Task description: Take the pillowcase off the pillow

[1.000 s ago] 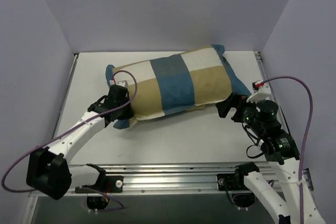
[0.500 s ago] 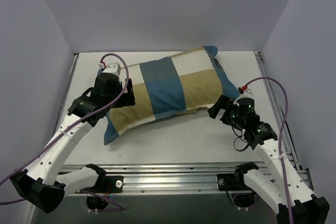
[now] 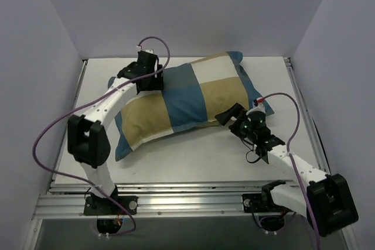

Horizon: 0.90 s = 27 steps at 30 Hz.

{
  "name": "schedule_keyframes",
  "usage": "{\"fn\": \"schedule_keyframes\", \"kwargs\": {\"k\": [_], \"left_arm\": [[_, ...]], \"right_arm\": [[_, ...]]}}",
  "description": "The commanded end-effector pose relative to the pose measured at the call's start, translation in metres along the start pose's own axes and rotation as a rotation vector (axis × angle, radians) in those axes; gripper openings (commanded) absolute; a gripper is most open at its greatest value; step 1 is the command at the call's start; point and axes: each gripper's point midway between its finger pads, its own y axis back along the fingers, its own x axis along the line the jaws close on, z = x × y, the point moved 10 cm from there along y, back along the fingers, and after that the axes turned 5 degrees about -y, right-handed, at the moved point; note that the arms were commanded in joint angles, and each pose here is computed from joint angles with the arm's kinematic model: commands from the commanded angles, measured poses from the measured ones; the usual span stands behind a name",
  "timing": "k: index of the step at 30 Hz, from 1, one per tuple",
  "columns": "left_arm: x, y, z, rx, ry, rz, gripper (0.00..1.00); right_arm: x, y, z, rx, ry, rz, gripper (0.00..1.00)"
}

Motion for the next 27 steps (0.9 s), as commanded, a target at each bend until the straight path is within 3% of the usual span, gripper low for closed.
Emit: {"fn": "schedule_keyframes", "kwargs": {"k": [1, 5, 6, 13, 16, 19, 20, 23, 26, 27], "left_arm": [[-0.001, -0.021, -0.005, 0.088, 0.043, 0.06, 0.95], [-0.014, -0.035, -0.033, 0.174, 0.119, -0.018, 0.99], [-0.015, -0.038, -0.056, 0.229, 0.114, -0.02, 0.99], [-0.023, -0.013, -0.115, 0.271, 0.196, -0.105, 1.0], [-0.029, -0.001, -0.126, 0.282, 0.193, -0.135, 1.0], [-0.032, 0.004, -0.132, 0.291, 0.184, -0.143, 1.0], [-0.033, 0.008, -0.131, 0.283, 0.18, -0.15, 1.0], [-0.033, 0.015, -0.129, 0.269, 0.184, -0.163, 1.0], [-0.033, 0.021, -0.123, 0.248, 0.185, -0.176, 1.0], [-0.033, 0.022, -0.122, 0.243, 0.181, -0.179, 1.0]], "right_arm": [[0.022, -0.016, -0.003, -0.025, -0.041, 0.171, 1.0], [0.021, -0.033, -0.024, 0.008, -0.021, 0.183, 1.0], [0.024, -0.036, -0.026, 0.002, -0.02, 0.209, 1.0], [0.026, -0.063, -0.046, 0.06, -0.005, 0.271, 0.99], [0.02, -0.073, -0.054, 0.074, 0.022, 0.254, 0.93], [0.015, -0.076, -0.057, 0.078, 0.028, 0.267, 0.74], [0.016, -0.075, -0.057, 0.077, 0.038, 0.275, 0.57], [0.026, -0.067, -0.051, 0.064, 0.085, 0.322, 0.25], [0.042, -0.058, -0.039, 0.048, 0.155, 0.309, 0.01], [0.046, -0.055, -0.035, 0.039, 0.176, 0.301, 0.0]]}}
